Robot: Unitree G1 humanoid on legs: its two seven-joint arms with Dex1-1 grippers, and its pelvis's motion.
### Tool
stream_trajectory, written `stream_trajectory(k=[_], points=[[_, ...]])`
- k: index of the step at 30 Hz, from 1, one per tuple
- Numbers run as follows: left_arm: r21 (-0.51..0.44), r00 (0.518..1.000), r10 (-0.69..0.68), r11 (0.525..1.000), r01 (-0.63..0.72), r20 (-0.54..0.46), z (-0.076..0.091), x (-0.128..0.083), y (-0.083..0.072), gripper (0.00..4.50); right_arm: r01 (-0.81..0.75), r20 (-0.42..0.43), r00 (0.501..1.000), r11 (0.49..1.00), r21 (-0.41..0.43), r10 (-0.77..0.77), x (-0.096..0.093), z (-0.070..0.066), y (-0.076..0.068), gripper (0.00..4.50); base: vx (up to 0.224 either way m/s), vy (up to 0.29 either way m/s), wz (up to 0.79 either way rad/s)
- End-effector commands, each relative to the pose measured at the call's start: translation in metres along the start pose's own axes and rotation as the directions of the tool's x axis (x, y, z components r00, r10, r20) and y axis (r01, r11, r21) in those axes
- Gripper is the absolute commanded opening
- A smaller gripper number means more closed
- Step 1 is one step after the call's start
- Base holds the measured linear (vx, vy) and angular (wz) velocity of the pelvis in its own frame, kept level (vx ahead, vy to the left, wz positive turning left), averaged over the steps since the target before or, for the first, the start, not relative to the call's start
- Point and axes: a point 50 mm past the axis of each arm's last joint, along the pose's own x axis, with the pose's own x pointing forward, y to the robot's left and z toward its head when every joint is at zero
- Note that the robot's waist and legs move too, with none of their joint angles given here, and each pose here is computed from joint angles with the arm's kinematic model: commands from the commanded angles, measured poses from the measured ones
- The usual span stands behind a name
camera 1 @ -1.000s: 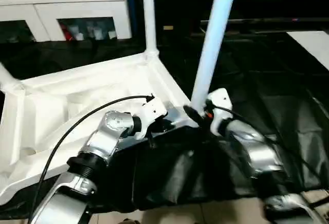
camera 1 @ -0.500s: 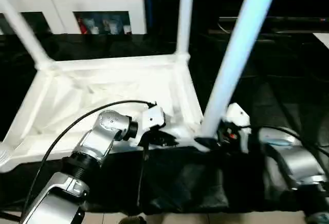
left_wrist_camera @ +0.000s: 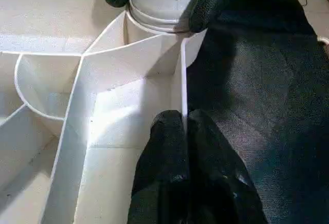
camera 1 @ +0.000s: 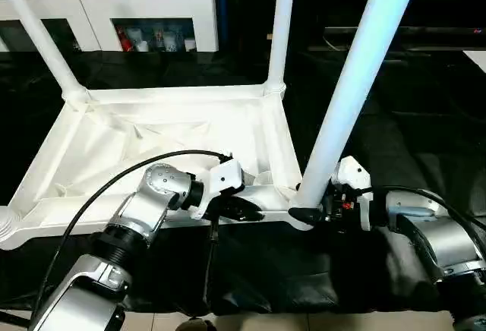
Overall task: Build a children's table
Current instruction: Rotate leg to tighten
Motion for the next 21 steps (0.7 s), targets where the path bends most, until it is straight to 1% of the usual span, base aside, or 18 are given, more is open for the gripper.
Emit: stream_trajectory(k=[1, 3, 4, 5, 6, 8, 9, 11, 12, 13, 14, 15, 16, 17, 18, 19, 20, 21], points=[[0.010, 0.998, 0.054, 0.998, -0.054, 0.044, 0.007, 0.005, 0.004, 0.00, -0.084, 0.006, 0.996, 0.996, 0.044, 0.084, 0.020, -0.008, 0.018, 2.61, 0.000, 0.000, 0.00], [0.006, 0.995, 0.086, 0.996, -0.086, 0.042, 0.007, 0.006, 0.006, 0.00, -0.042, 0.019, 0.999, 0.998, 0.055, 0.041, 0.023, -0.007, 0.017, 2.61, 0.000, 0.000, 0.00], [0.002, 0.993, 0.108, 0.994, -0.109, 0.044, 0.008, 0.008, 0.007, 0.00, 0.009, 0.029, 1.000, 0.998, 0.066, -0.011, 0.026, -0.007, 0.015, 2.61, 0.000, 0.000, 0.00], [-0.013, 0.987, 0.155, 0.988, -0.155, 0.052, 0.011, 0.011, 0.010, 0.00, 0.126, 0.041, 0.991, 0.987, 0.101, -0.131, 0.033, -0.008, 0.008, 2.60, 0.000, 0.000, 0.00], [-0.022, 0.981, 0.187, 0.982, -0.186, 0.057, 0.013, 0.015, 0.012, 0.00, 0.212, 0.040, 0.975, 0.968, 0.135, -0.219, 0.039, -0.009, 0.003, 2.60, 0.000, 0.000, 0.00], [-0.042, 0.965, 0.252, 0.967, -0.250, 0.070, 0.020, 0.025, 0.015, 0.00, 0.372, 0.023, 0.922, 0.903, 0.212, -0.386, 0.051, -0.013, -0.005, 2.59, 0.000, 0.000, 0.00], [-0.048, 0.963, 0.261, 0.965, -0.258, 0.072, 0.021, 0.027, 0.015, 0.00, 0.395, 0.020, 0.912, 0.890, 0.227, -0.410, 0.054, -0.013, -0.006, 2.59, 0.000, 0.000, 0.00], [-0.065, 0.954, 0.284, 0.958, -0.279, 0.093, 0.028, 0.038, 0.014, 0.00, 0.462, -0.005, 0.876, 0.837, 0.295, -0.482, 0.072, -0.013, -0.004, 2.59, 0.000, 0.000, 0.00], [-0.065, 0.954, 0.284, 0.958, -0.279, 0.093, 0.028, 0.038, 0.014, 0.00, 0.462, -0.005, 0.876, 0.837, 0.295, -0.482, 0.072, -0.013, -0.004, 2.59, 0.000, 0.000, 0.00], [-0.070, 0.953, 0.285, 0.958, -0.279, 0.100, 0.030, 0.042, 0.014, 0.00, 0.485, -0.015, 0.862, 0.815, 0.317, -0.507, 0.077, -0.011, -0.004, 2.59, 0.000, 0.000, 0.00], [-0.075, 0.952, 0.288, 0.957, -0.281, 0.107, 0.032, 0.046, 0.013, 0.00, 0.497, -0.005, 0.852, 0.805, 0.324, -0.524, 0.086, -0.005, -0.004, 2.59, 0.000, 0.000, 0.00], [-0.076, 0.952, 0.288, 0.957, -0.281, 0.108, 0.033, 0.047, 0.013, 0.00, 0.497, -0.002, 0.851, 0.804, 0.325, -0.525, 0.088, -0.004, -0.003, 2.59, 0.000, 0.000, 0.00], [-0.078, 0.954, 0.278, 0.960, -0.270, 0.116, 0.034, 0.049, 0.012, 0.00, 0.481, 0.026, 0.856, 0.816, 0.321, -0.516, 0.093, 0.001, -0.002, 2.59, 0.000, 0.000, 0.00], [-0.080, 0.953, 0.278, 0.959, -0.270, 0.118, 0.034, 0.049, 0.012, 0.00, 0.441, 0.072, 0.874, 0.847, 0.297, -0.480, 0.097, 0.009, 0.002, 2.59, 0.000, 0.000, 0.00], [-0.081, 0.953, 0.280, 0.959, -0.271, 0.117, 0.034, 0.048, 0.012, 0.00, 0.424, 0.091, 0.880, 0.858, 0.291, -0.466, 0.098, 0.012, 0.003, 3.15, 0.000, 0.000, 0.00], [-0.079, 0.955, 0.275, 0.960, -0.267, 0.113, 0.033, 0.047, 0.012, 0.00, 0.406, 0.111, 0.884, 0.864, 0.299, -0.454, 0.098, 0.015, 0.003, 3.15, 0.000, 0.000, 0.00], [-0.078, 0.956, 0.273, 0.961, -0.265, 0.111, 0.033, 0.047, 0.011, 0.00, 0.404, 0.115, 0.884, 0.864, 0.302, -0.453, 0.097, 0.015, 0.003, 3.29, 0.000, 0.000, 0.00], [-0.077, 0.957, 0.271, 0.962, -0.263, 0.107, 0.031, 0.045, 0.011, 0.00, 0.395, 0.124, 0.884, 0.863, 0.314, -0.450, 0.094, 0.015, 0.001, 3.29, 0.000, 0.000, 0.00]])
